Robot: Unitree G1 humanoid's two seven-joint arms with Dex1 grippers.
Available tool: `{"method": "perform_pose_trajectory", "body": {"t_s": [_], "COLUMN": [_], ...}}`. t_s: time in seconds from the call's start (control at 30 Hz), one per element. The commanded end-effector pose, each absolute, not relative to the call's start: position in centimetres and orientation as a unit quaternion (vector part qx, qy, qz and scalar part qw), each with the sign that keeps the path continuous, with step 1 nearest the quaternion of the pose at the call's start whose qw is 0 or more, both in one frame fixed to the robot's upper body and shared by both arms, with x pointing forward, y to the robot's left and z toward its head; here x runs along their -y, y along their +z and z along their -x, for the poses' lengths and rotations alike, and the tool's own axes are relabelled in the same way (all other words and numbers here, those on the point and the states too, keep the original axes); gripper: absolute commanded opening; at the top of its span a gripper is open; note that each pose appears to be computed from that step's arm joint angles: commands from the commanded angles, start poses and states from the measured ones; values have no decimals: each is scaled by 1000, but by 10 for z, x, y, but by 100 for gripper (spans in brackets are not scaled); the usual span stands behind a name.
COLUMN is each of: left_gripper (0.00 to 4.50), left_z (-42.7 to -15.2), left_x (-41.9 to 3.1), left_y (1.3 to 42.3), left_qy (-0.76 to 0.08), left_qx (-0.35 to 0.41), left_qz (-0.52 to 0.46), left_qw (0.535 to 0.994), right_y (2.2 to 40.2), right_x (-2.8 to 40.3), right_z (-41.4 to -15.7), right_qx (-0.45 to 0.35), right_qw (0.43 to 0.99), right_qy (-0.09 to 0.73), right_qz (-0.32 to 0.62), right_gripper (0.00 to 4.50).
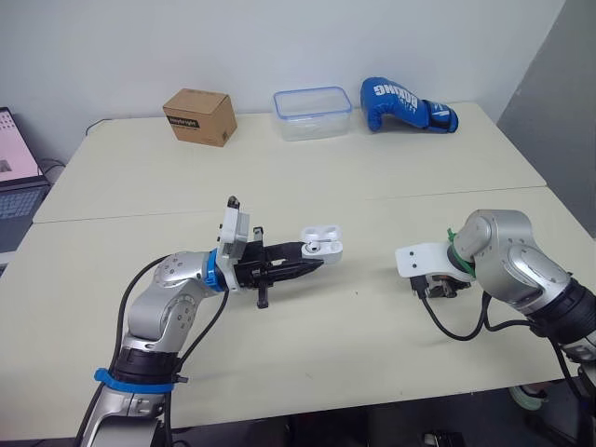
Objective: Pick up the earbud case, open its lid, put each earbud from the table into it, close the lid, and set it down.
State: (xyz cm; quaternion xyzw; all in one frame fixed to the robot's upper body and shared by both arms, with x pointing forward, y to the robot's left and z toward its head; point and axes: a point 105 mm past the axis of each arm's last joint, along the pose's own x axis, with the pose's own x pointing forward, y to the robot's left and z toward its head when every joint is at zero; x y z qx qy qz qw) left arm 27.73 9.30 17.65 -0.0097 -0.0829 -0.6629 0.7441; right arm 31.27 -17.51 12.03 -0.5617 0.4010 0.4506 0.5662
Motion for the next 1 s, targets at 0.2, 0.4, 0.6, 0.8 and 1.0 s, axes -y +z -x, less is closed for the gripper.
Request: {"method": "perform_pose_trajectory", "body": {"t_s": [0.2,0.4,0.6,0.8,1.0], "left_gripper": [75,75,75,75,75], "left_z": [-273,-274,-274,-274,-279], "left_x": [-90,-90,-90,-92,-96], "left_y": [184,184,184,183,183], "left_qy": [-668,-668,-667,-665,-656], "left_qx": [106,105,105,106,108], "left_qz": [-2,-2,-2,-2,4], "left_qw": [736,737,737,739,747], "right_y": [125,125,125,128,149], "right_x": [175,174,173,173,173], "right_z": [-312,-311,-308,-308,-311], "right_qx": [-400,-402,-399,-396,-353], "right_qw": [561,562,558,572,667], "right_qy": [445,447,451,450,434], "right_qz": [572,569,571,559,492], "right_gripper": [80,80,43,43,43]}}
